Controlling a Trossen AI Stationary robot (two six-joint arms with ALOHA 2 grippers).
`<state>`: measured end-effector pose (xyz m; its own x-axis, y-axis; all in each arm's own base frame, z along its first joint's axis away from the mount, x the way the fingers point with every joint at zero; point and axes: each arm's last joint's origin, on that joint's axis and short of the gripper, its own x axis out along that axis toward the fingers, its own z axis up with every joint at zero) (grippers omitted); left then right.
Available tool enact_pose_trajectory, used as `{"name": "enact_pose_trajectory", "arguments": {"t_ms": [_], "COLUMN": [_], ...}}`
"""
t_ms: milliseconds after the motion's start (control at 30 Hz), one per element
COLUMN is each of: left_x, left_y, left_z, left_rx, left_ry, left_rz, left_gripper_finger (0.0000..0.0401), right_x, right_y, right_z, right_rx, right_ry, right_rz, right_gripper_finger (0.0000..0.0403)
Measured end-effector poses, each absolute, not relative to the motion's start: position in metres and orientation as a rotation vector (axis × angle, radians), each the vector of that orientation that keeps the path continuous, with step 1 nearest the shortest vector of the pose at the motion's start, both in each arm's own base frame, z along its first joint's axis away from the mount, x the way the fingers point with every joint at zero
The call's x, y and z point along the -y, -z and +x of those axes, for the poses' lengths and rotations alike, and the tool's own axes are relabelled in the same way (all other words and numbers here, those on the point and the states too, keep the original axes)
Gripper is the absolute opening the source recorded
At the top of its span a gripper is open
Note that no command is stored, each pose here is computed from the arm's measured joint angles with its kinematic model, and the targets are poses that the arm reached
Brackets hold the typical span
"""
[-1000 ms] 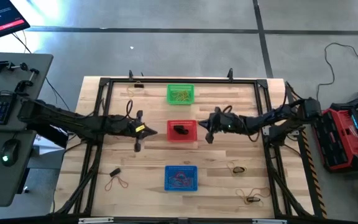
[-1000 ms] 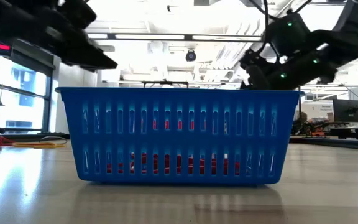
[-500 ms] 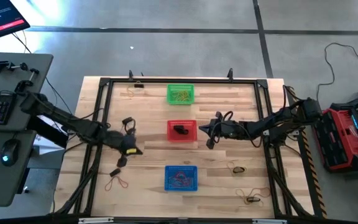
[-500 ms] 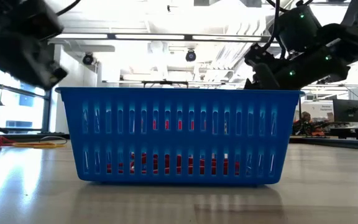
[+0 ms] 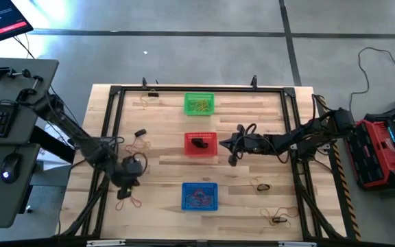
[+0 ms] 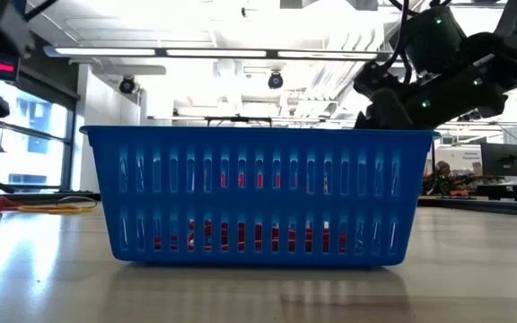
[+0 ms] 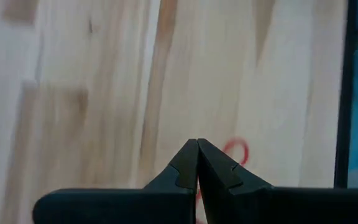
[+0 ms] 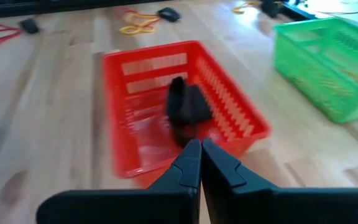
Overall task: Sort rubber bands into baskets
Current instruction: Put the black rubber band into the red bin
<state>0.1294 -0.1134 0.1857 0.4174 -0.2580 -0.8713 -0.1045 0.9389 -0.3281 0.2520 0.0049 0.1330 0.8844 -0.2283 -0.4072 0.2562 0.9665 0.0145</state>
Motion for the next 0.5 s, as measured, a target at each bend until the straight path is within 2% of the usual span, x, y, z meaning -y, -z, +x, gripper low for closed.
{"name": "enact_pose_trajectory", "arguments": {"t_ms": [233,500], "left_x": [0.132,0.142], "left_y": [-0.177,-0.165], "left_z": [0.123,0.122], "left_rx": [-1.341,-1.475], "left_ry": [-0.036,-0.166], "left_rz": [-0.416,-0.462], "left_gripper_finger": [0.0008,0.0089], "right_x": [-0.011,-0.012], "right_y": [-0.136,-0.139], "right_z": [0.254,0.255], "right_rx": [-0.398,-0.363], "right_ry": [0.093,0.063], "right_rz": [0.079,0.066], "right_gripper_finger": [0.0,0.0]}}
